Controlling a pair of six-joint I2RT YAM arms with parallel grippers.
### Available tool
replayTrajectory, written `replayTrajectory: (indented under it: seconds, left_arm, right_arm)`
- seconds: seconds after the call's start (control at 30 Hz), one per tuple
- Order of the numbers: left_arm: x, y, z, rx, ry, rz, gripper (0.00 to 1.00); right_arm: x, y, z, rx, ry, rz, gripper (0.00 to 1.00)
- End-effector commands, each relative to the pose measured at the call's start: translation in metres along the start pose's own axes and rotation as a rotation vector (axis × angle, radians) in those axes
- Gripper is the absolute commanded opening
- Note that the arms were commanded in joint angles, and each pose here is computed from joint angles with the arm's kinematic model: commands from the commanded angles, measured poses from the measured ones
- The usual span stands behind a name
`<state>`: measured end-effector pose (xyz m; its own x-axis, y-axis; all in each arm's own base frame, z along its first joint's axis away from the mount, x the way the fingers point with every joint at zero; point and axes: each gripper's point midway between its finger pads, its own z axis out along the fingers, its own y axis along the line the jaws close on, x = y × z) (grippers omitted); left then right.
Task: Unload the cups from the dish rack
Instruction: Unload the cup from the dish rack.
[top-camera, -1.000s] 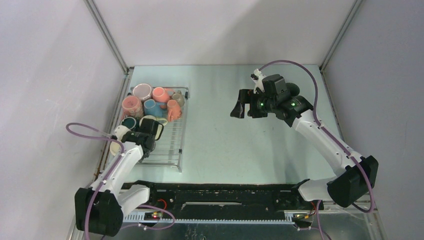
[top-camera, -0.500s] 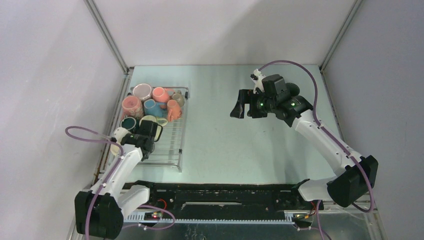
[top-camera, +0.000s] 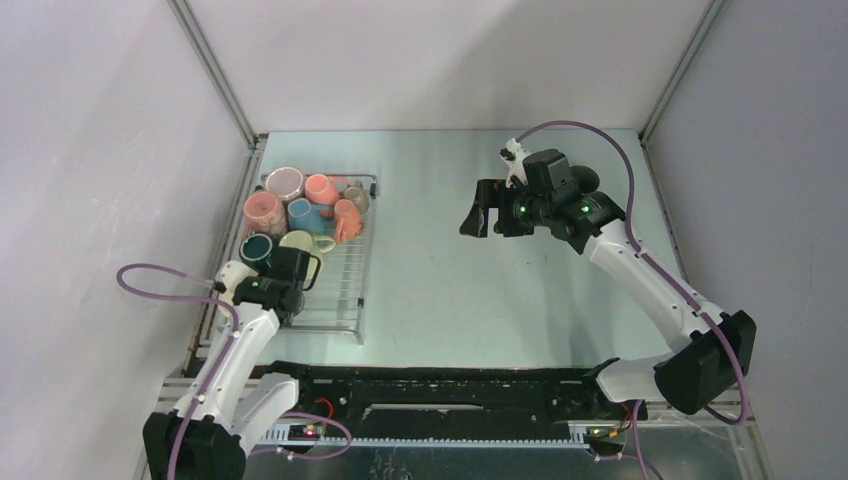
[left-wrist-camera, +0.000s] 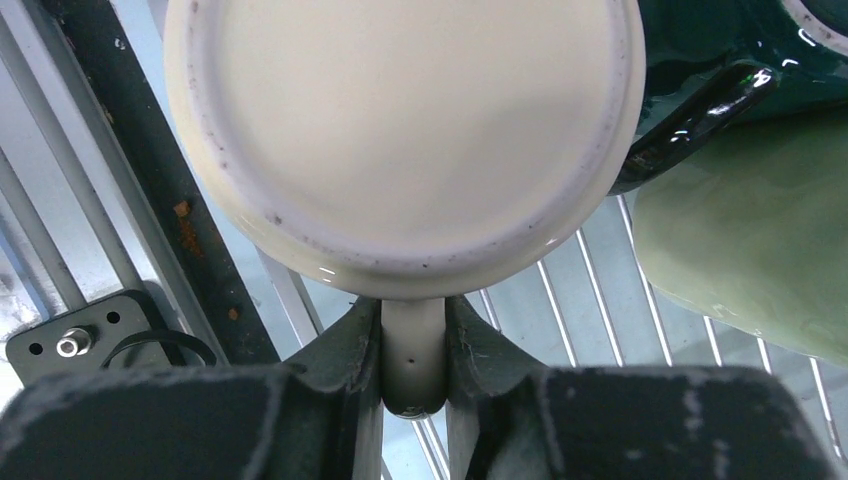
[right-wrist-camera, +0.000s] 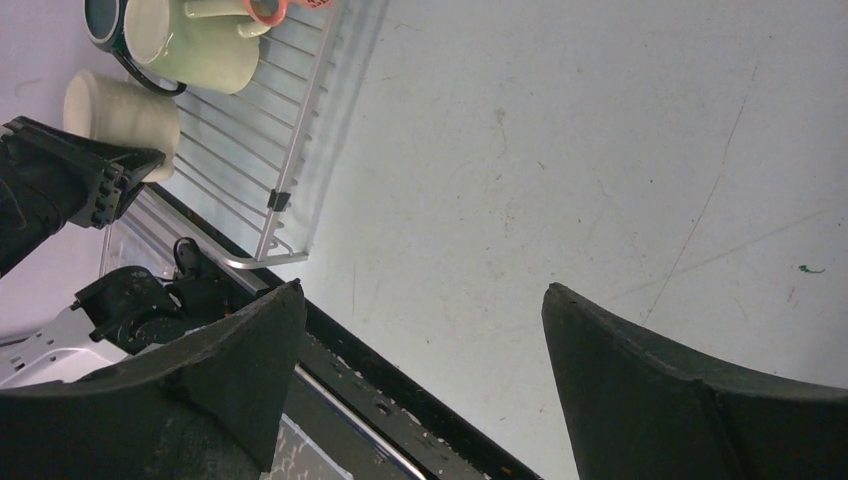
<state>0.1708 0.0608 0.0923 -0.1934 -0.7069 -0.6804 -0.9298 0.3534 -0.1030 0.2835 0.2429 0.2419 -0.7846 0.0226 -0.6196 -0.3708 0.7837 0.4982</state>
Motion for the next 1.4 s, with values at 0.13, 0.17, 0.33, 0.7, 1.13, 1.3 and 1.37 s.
replayTrajectory:
  seconds: [0.13, 0.17, 0.33, 0.7, 1.13, 1.3, 1.37]
  left_arm:
    - [-0.042, -0.008, -0.018, 0.040, -0.138, -0.065, 0.00]
    - [-0.044, -0.008, -0.020, 0.047, -0.142, -0.064, 0.00]
    - [-0.055, -0.011, -0.032, 0.064, -0.163, -0.069, 0.00]
    - [-0.074, -0.013, -0.055, 0.108, -0.183, -0.091, 0.00]
    - [-0.094, -0.023, -0.087, 0.195, -0.198, -0.075, 0.00]
    - [-0.105, -0.032, -0.105, 0.246, -0.207, -0.066, 0.00]
    - [-0.110, -0.035, -0.113, 0.266, -0.211, -0.062, 0.00]
  right_arm:
    - [-0.005, 0.005, 0.001, -0.014, -0.024, -0.012, 0.94]
    - [-0.005, 0.005, 0.002, -0.014, -0.023, -0.010, 0.94]
    - [-0.005, 0.006, 0.002, -0.018, -0.023, -0.009, 0.94]
    - [-0.006, 0.006, 0.002, -0.021, -0.027, -0.010, 0.95]
    - [-0.008, 0.010, -0.001, -0.034, -0.036, -0.005, 0.95]
    - [-0.007, 0.013, -0.002, -0.039, -0.038, -0.003, 0.95]
    - [-0.007, 0.014, -0.003, -0.042, -0.038, -0.003, 0.95]
